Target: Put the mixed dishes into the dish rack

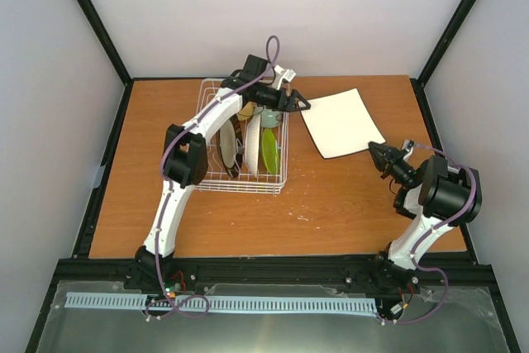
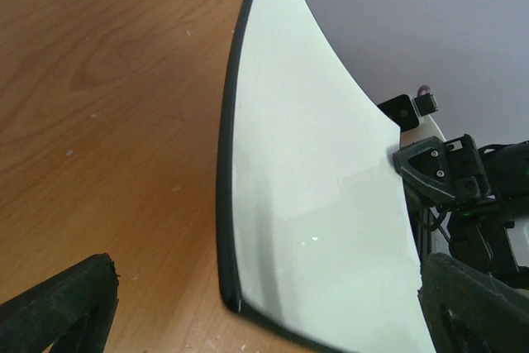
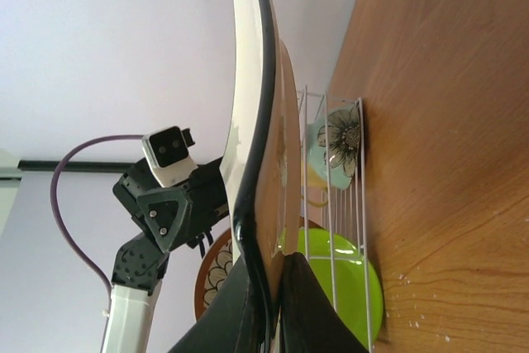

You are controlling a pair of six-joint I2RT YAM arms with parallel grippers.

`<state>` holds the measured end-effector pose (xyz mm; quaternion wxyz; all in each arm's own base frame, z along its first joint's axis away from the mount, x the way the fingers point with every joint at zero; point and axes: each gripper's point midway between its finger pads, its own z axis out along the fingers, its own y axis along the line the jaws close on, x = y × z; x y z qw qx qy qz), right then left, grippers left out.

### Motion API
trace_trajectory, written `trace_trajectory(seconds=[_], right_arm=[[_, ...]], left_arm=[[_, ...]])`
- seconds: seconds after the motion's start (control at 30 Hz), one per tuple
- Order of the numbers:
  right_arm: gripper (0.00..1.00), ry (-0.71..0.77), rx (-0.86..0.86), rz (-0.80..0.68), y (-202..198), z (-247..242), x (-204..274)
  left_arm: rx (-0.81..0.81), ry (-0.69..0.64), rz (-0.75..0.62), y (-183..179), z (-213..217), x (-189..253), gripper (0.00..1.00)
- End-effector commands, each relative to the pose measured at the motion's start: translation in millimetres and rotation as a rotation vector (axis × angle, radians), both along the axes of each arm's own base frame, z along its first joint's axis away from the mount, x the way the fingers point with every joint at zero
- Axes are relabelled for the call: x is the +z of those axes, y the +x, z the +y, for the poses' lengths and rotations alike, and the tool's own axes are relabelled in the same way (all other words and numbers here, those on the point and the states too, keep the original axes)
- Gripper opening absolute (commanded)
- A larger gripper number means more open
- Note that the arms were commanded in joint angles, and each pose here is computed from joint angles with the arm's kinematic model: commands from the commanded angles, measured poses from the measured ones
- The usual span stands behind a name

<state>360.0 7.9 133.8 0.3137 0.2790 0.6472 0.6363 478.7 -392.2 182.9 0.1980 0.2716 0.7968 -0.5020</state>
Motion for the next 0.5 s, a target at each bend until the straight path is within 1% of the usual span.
trace_trajectory(seconds=[0.0,0.27,0.3,0.37,0.4,0.43,0.47], right_arm=[[0.03,-0.106,0.055,-0.248,-11,14,53],[0.03,-0.111,0.096,-0.291,-17,28,71],[0.03,-0.111,0.099,-0.295,-18,29,73],[0.03,-0.112,0.103,-0.303,-18,31,76],[0.03,-0.113,0.105,-0.306,-19,32,77],[0.03,-0.112,0.107,-0.308,-18,33,78],[0.03,-0.111,0.110,-0.308,-19,34,78]], left_arm=[[-0.046,-0.060,-0.014,-10,-22,22,1.00],[-0.125,-0.117,0.027,-31,-50,23,1.00],[-0.144,-0.132,0.042,-35,-54,22,0.99],[-0.186,-0.165,0.078,-44,-59,22,0.91],[-0.201,-0.178,0.090,-47,-62,22,0.74],[-0.206,-0.186,0.105,-49,-64,22,0.34],[-0.207,-0.188,0.112,-49,-65,22,0.05]])
